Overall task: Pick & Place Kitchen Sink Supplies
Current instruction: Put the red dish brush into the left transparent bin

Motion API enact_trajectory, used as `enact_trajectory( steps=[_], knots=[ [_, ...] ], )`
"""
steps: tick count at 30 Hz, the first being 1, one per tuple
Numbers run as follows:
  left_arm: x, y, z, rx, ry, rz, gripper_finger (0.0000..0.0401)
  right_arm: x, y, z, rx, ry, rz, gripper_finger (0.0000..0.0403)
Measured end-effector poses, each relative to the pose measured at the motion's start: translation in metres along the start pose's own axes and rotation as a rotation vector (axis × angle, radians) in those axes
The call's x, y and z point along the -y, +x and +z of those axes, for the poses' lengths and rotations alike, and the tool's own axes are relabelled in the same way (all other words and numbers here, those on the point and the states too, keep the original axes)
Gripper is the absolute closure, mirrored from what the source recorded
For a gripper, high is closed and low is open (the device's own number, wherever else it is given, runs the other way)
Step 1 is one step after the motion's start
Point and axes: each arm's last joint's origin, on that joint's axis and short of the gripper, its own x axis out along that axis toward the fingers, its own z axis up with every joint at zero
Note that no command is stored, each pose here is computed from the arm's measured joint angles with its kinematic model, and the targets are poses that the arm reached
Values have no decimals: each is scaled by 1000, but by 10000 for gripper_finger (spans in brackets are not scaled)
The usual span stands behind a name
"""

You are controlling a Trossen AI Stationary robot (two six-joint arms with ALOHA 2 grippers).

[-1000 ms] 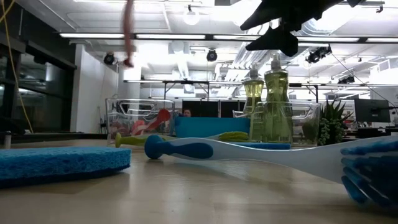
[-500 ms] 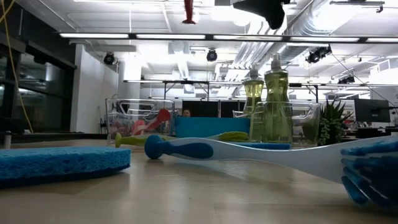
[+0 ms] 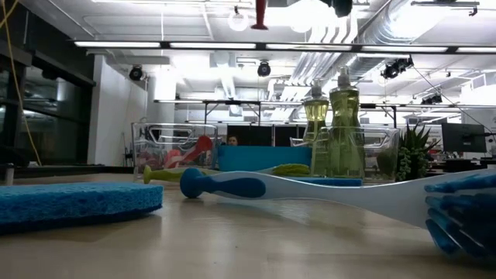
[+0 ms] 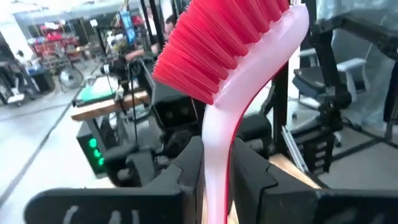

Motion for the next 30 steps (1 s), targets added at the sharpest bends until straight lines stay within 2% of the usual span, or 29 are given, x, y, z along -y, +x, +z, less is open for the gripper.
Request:
enact_trajectory(
  steps=[5, 10, 19, 24, 30],
  knots=[
    [-9, 20, -9, 62, -46, 21, 354, 0, 0, 1, 6, 13, 0, 132],
    [-17, 31, -20, 58, -109, 76, 355, 0, 0, 4, 39, 28, 4, 132],
    [-25, 46, -36, 69, -205, 98, 354, -1, 0, 5, 44, 51, 20, 137],
    [-26, 49, -38, 65, -228, 104, 354, -1, 0, 5, 47, 72, 20, 171],
    [-26, 49, -39, 62, -236, 108, 354, 0, 0, 5, 50, 74, 1, 237]
  ],
)
